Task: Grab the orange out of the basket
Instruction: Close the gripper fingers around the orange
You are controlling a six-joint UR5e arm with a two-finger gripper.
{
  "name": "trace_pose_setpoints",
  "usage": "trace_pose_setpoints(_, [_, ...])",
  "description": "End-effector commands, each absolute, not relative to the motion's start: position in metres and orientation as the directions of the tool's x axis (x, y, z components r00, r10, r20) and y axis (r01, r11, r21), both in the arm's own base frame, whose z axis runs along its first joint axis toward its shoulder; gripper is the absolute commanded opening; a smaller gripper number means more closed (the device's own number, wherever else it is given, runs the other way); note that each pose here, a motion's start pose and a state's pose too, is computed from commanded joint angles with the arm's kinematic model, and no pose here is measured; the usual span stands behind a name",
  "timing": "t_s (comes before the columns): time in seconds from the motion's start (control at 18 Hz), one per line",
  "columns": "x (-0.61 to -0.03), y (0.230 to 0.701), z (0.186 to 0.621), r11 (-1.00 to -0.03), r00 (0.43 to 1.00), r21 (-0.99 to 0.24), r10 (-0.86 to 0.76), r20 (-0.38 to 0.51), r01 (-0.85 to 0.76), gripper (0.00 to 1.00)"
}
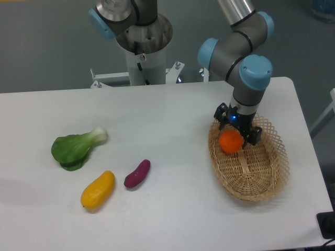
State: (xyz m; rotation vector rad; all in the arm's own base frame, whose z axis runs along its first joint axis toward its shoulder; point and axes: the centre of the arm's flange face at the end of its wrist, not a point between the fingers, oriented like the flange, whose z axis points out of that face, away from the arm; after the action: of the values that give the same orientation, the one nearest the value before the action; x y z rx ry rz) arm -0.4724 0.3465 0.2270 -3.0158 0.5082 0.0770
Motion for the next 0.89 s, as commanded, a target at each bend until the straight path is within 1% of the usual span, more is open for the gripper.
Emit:
trace_pose_setpoints(0.22, [-0.471, 0.348, 0.223, -0.944, 0.946, -0.07, -0.319, -0.06, -0.323, 1.0])
trace_pose_setpoints(0.33, [-0.47, 0.352, 0.215, -0.954, 0.957, -0.071, -0.287, -0.046, -0.29, 1.0])
trace_pose_setpoints(0.67, [-0.465, 0.355, 0.21, -0.953, 0.955, -0.068, -0.295, -0.039, -0.297, 1.0])
trace_pose_setpoints(0.89, [-0.468, 0.356, 0.214, -0.951, 0.953, -0.071, -0.295, -0.074, -0.3, 0.99])
